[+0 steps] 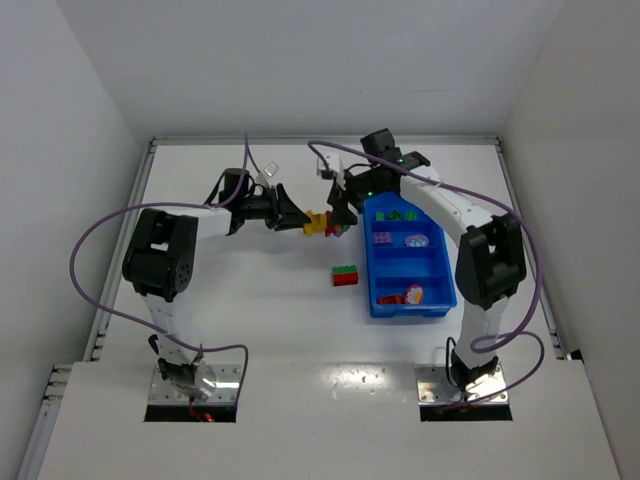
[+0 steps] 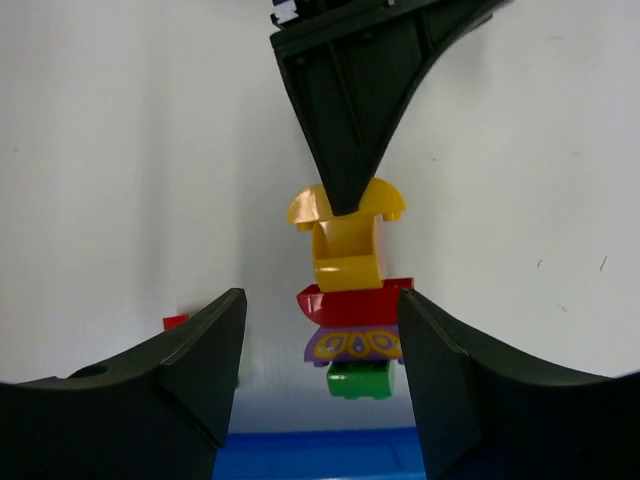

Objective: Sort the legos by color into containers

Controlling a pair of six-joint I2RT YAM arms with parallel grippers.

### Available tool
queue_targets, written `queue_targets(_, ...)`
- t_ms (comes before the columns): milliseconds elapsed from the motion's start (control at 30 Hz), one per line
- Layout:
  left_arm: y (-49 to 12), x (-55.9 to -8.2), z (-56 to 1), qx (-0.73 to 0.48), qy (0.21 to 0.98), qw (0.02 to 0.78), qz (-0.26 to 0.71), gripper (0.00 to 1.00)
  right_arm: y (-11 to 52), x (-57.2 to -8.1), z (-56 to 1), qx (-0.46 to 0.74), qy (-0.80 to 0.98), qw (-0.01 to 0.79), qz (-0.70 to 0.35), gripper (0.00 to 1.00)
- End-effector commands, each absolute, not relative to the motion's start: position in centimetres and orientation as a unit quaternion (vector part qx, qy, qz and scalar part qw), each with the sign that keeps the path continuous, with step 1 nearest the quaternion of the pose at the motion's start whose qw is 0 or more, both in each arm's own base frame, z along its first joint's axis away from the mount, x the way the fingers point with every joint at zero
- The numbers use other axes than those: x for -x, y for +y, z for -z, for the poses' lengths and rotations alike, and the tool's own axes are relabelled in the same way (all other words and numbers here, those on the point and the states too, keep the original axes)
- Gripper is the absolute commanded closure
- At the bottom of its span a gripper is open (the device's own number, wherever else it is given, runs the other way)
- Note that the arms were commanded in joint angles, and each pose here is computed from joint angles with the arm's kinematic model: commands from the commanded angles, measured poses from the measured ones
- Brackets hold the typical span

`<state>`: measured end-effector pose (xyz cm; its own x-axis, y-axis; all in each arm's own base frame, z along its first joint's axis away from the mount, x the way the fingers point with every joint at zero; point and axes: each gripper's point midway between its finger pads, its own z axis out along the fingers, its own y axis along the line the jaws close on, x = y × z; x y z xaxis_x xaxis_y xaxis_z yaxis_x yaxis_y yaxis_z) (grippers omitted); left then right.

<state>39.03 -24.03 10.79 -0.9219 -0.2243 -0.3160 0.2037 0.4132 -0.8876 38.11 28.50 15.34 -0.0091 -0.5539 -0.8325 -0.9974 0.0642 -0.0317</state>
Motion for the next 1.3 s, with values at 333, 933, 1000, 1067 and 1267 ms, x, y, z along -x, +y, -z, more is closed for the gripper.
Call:
queue_targets(333,-25.9,-39.4,-15.2,-0.066,0.790,0.232,0.563,0.86,30.7,-37.1,-14.6,0.677,0.582,0.375,-0.248,0.38)
queue_targets(933,-27.3,-38.4,-15.2,-0.084,0.792,0.220,0.564,0.86,30.5,-39.0,-14.5,0.652,0.601,0.410,-0.213,0.46)
queue_targets(1000,-27.3,-38.4,-15.1,-0.088,0.791,0.222,0.563,0.86,30.6,-39.2,-14.6,0.652,0.599,0.414,-0.211,0.56)
queue_targets(1067,-27.3,-38.4,-15.1,-0.088,0.791,0.222,0.563,0.86,30.6,-39.2,-14.6,0.652,0.599,0.414,-0.211,0.63)
queue_targets(1267,-27.4,-38.6,-15.5,-0.091,0.789,0.226,0.563,0.86,30.4,-38.5,-13.6,0.653,0.609,0.391,-0.224,0.63)
